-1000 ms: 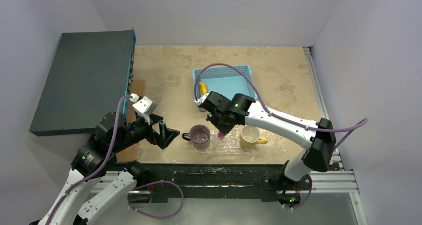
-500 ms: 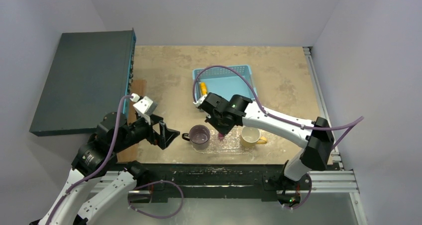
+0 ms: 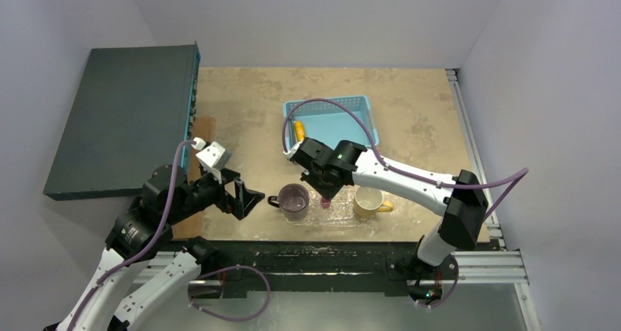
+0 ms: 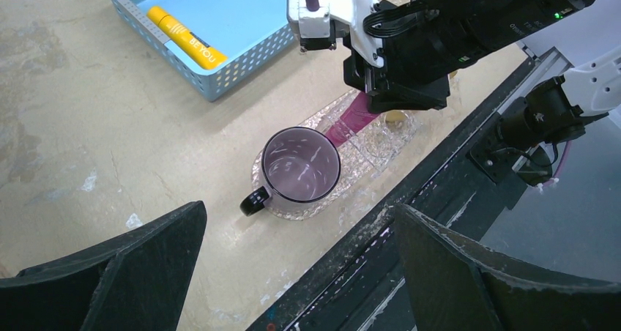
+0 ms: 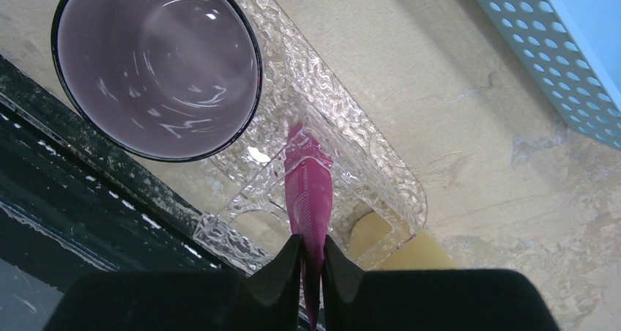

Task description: Prepare toiletry sets of a toothbrush and toothpaste on the tray

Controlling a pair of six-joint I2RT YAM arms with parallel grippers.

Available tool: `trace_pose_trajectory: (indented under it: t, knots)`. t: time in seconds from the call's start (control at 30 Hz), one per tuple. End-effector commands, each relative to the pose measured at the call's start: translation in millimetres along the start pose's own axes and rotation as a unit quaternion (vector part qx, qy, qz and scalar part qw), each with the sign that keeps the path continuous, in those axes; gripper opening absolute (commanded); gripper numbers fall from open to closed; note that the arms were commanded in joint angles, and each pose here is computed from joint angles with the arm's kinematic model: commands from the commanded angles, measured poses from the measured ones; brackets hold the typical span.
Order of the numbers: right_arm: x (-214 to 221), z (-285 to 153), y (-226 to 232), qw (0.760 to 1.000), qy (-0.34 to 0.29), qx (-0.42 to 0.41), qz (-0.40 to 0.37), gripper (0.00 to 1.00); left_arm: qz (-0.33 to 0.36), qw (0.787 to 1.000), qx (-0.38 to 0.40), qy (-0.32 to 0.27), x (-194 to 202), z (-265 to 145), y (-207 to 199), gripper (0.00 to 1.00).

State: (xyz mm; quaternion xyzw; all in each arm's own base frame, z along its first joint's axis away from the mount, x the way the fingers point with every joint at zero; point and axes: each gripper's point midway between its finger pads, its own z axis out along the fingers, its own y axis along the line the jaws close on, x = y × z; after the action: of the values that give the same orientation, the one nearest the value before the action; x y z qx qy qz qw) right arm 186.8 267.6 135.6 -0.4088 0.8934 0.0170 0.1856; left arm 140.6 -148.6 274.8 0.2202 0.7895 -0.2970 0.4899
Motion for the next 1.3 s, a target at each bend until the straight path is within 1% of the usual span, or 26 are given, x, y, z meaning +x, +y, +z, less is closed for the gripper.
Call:
trace_pose_trajectory:
  t: [0.0,0.07,0.23,0.47,0.73,0.83,0.97,1.27]
  knots:
    - [-8,-3,-1,1.0,-0.019,-0.002,0.001,0.18,0.013,1.0,-0.001,-0.007,-4,2,1,1.0]
    - [-10,-5,-3,1.0,-0.023,0.002,0.004,0.23,0.014,1.0,-0.001,-0.006,-3,2,1,1.0]
    - [-19,-15,-9,0.999,-0.04,0.014,0.009,0.33,0.013,1.0,-0.001,-0.006,-3,2,2,1.0]
    - [-45,-39,-20,0.995,-0.093,0.024,0.024,0.45,0.013,1.0,-0.002,-0.004,-3,3,2,1.0]
    - [-94,-68,-42,0.979,-0.189,0.029,0.064,0.52,0.012,1.0,-0.006,-0.002,-2,4,3,1.0]
    - [-112,-72,-55,0.973,-0.214,0.038,0.077,0.54,0.012,1.0,-0.006,-0.002,-2,4,4,1.0]
    - [-133,-66,-73,0.968,-0.228,0.045,0.099,0.57,0.011,1.0,-0.008,-0.001,-1,4,4,1.0]
    - [-172,-29,-102,0.953,-0.254,0.026,0.165,0.59,0.009,1.0,-0.01,0.0,-1,4,5,1.0]
